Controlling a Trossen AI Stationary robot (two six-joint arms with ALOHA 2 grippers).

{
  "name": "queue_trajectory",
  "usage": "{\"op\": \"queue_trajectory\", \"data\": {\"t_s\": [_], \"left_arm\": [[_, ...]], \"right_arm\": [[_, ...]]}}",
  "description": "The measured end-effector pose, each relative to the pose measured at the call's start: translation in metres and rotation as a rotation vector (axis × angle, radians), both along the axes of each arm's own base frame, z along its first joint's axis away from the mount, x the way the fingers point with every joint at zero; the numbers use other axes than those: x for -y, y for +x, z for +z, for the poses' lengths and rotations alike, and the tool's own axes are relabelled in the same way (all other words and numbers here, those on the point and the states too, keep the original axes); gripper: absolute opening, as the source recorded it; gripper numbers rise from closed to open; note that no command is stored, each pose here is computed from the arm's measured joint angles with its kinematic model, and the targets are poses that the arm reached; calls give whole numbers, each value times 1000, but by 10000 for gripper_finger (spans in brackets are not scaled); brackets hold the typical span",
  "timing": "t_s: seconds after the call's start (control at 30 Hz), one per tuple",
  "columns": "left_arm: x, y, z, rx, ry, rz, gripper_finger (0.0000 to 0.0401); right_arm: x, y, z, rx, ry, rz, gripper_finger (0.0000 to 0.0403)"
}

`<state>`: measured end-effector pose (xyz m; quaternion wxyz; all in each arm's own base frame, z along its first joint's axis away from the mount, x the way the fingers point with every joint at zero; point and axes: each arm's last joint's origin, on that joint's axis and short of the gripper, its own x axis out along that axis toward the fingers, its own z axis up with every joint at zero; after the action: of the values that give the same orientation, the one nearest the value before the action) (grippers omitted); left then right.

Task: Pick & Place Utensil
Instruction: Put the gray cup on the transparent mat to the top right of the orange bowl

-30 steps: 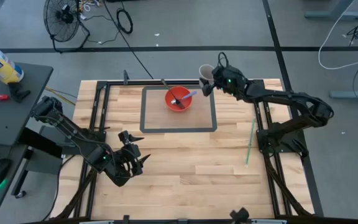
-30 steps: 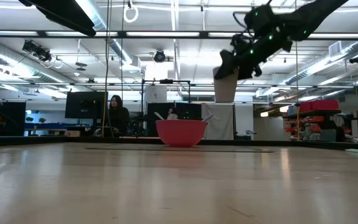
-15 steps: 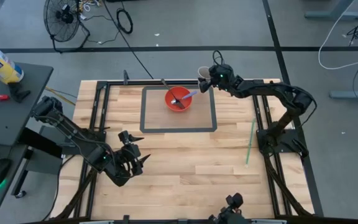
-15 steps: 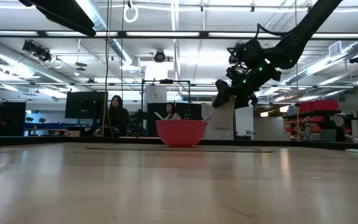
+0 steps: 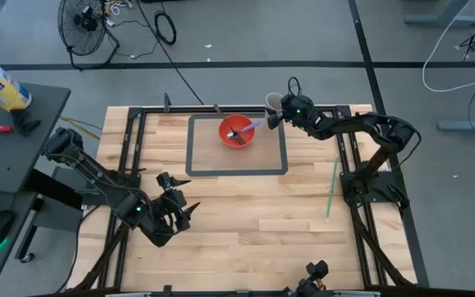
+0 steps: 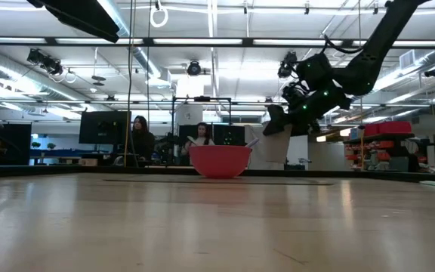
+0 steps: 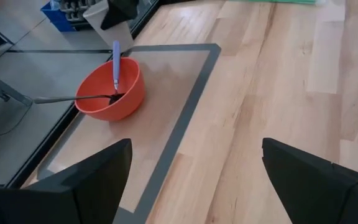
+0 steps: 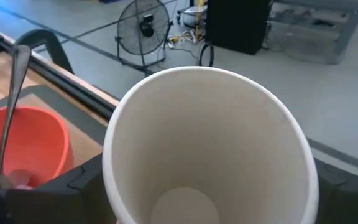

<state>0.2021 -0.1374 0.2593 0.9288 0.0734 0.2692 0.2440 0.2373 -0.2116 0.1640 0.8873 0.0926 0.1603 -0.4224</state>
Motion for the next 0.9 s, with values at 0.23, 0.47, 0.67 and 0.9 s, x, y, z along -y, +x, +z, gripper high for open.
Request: {"op": "queue_trajectory", "data": {"t_s": [0.23, 0.47, 0.67, 0.9], "left_arm": [[0, 0, 0, 10, -12, 6, 362], [0, 0, 0, 7, -19, 2, 362], [1, 0, 0, 1, -22, -3, 362], [1, 0, 0, 1, -22, -3, 362]], "right_arm": [[9, 6, -7, -63, -23, -6, 329], [12, 7, -10, -70, -2, -46, 329], [8, 9, -13, -74, 31, -48, 329], [5, 12, -16, -76, 37, -98, 330]]}}
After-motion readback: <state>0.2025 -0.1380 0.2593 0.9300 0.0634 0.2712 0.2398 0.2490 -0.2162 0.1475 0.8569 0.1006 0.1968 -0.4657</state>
